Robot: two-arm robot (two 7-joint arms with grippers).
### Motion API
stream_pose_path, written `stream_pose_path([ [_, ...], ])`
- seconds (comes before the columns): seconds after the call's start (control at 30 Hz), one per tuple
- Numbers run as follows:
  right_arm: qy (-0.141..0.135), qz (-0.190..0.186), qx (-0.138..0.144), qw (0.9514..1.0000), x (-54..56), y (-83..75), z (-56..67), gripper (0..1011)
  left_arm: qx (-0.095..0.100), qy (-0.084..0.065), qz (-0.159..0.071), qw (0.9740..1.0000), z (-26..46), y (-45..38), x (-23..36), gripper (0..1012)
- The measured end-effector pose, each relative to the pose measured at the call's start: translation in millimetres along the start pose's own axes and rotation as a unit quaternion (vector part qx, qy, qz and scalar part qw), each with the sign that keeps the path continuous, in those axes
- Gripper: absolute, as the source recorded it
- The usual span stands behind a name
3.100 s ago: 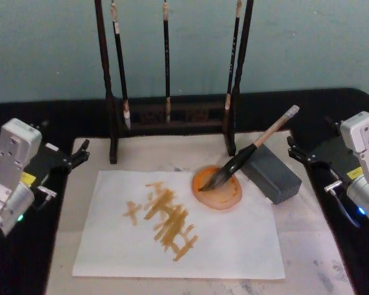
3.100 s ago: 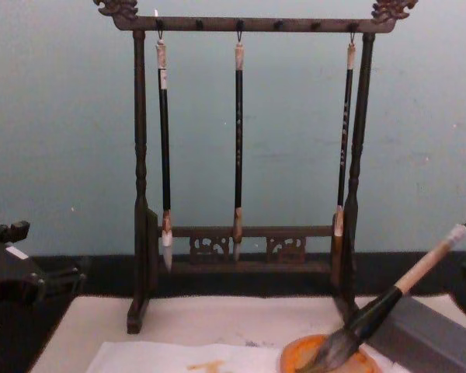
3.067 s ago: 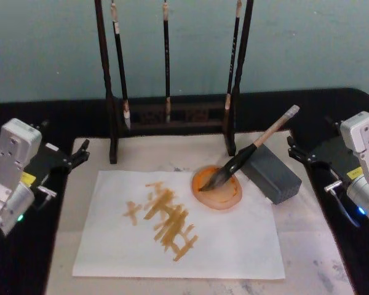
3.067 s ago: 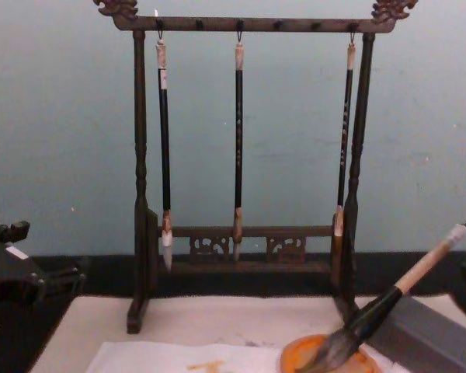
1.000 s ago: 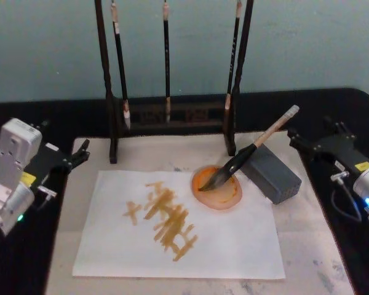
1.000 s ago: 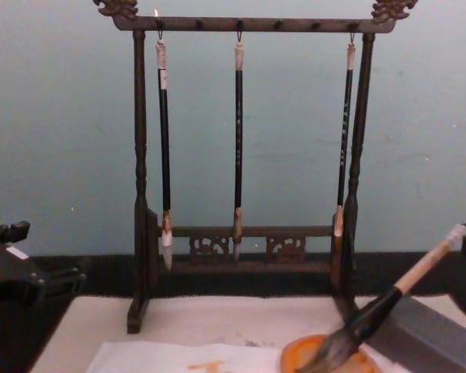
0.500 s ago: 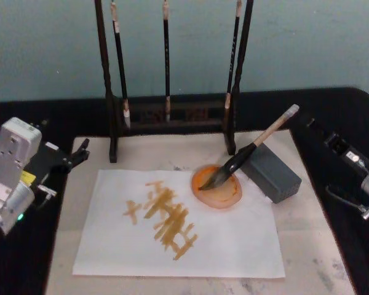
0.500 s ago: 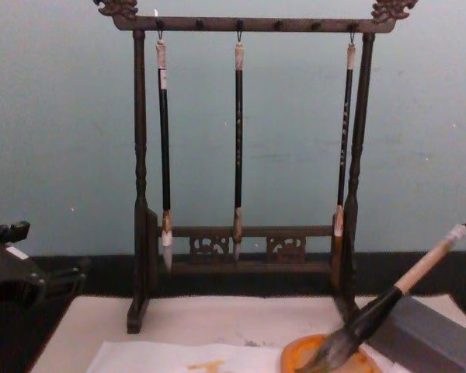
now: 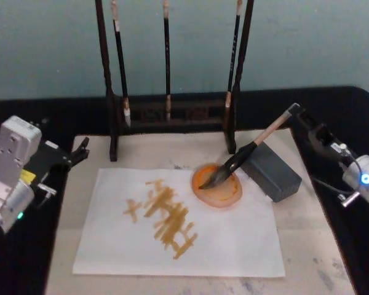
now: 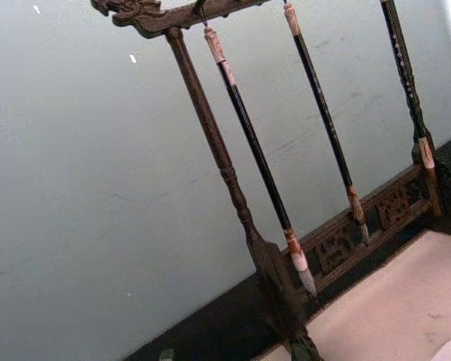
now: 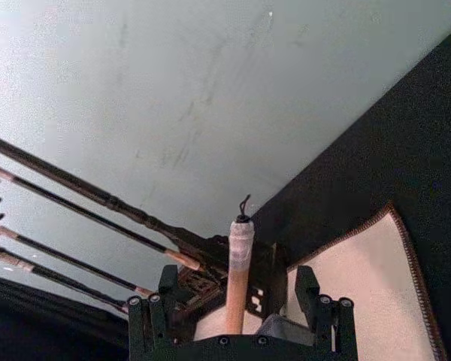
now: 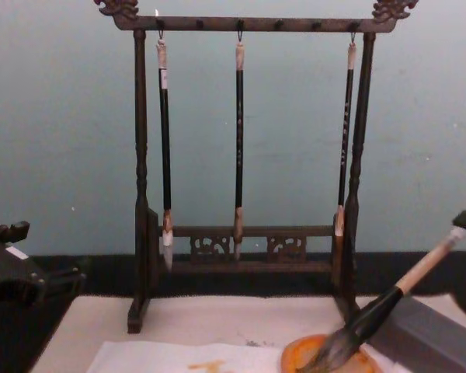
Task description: Pick up the brush from the inkstone, write on the paper, then place the brush back to its original position.
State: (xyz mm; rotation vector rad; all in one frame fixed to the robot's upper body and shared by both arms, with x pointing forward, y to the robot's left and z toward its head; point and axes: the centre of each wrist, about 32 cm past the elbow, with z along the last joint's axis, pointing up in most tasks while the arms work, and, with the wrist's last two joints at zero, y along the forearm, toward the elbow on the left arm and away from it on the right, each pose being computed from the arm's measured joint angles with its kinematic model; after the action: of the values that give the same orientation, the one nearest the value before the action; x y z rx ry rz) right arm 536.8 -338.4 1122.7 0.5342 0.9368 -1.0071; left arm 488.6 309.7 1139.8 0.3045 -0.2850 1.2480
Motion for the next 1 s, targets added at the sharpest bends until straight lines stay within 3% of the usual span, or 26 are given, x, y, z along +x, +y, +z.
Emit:
stream_pose_path([
  [0.5, -0.006, 0.003, -0.002, 1.0000, 6.3, 32.9, 4.3, 1000, 0.000, 0.000, 0.000, 1.0000, 0.0, 0.0, 0.0, 1010],
  [1.0, -0.013, 0.010, -0.006, 0.9999, 7.3, 36.6, 4.9, 997, 0.000, 0.000, 0.000, 1.0000, 0.0, 0.0, 0.0, 1010],
])
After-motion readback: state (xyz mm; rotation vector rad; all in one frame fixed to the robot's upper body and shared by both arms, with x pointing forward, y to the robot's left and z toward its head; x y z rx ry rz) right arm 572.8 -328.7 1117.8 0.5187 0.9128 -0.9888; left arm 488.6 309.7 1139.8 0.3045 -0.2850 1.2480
